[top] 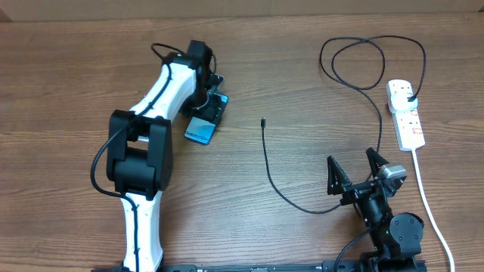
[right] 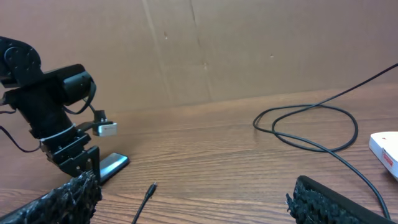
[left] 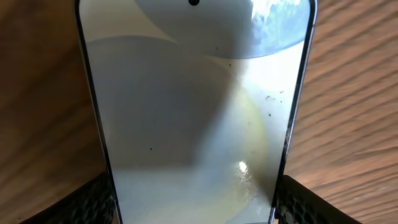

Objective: Plug charger to phone and switch on socket
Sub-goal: 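Lift the phone with the left gripper and carry it toward center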

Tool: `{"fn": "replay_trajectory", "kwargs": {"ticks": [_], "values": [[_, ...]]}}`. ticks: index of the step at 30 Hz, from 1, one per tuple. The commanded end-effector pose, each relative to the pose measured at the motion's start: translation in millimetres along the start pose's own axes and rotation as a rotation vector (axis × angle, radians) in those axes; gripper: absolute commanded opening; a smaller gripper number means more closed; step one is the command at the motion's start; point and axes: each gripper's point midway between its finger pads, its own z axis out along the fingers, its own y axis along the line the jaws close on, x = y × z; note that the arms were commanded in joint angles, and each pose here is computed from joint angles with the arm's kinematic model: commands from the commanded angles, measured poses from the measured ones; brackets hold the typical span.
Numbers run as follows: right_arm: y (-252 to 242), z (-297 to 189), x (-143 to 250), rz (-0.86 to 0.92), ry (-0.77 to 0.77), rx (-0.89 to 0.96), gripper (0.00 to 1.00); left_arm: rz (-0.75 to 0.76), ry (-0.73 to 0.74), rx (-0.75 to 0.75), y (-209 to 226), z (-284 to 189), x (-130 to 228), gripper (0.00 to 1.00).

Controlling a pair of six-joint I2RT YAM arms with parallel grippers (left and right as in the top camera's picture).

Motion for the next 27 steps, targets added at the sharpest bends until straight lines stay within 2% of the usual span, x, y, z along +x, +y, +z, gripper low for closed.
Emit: {"fn": "replay_trajectory", "kwargs": {"ticks": [1, 14, 22, 27], "values": [[0, 0, 2, -0.008, -0.004, -0.001, 1.00, -0.056, 0.036, 0.018, -19, 14, 3, 0.37], [0, 0, 2, -0.008, -0.004, -0.001, 1.00, -0.131, 0.060, -0.097, -51, 16, 9, 0.26], [0, 0, 2, -0.008, -0.004, -0.001, 1.00, -0.217, 0.072, -0.102, -55, -4, 9, 0.15], [0, 0, 2, -0.008, -0.004, -0.001, 1.00, -0.224, 0.070, -0.098, -58, -26, 5, 0.14]]}}
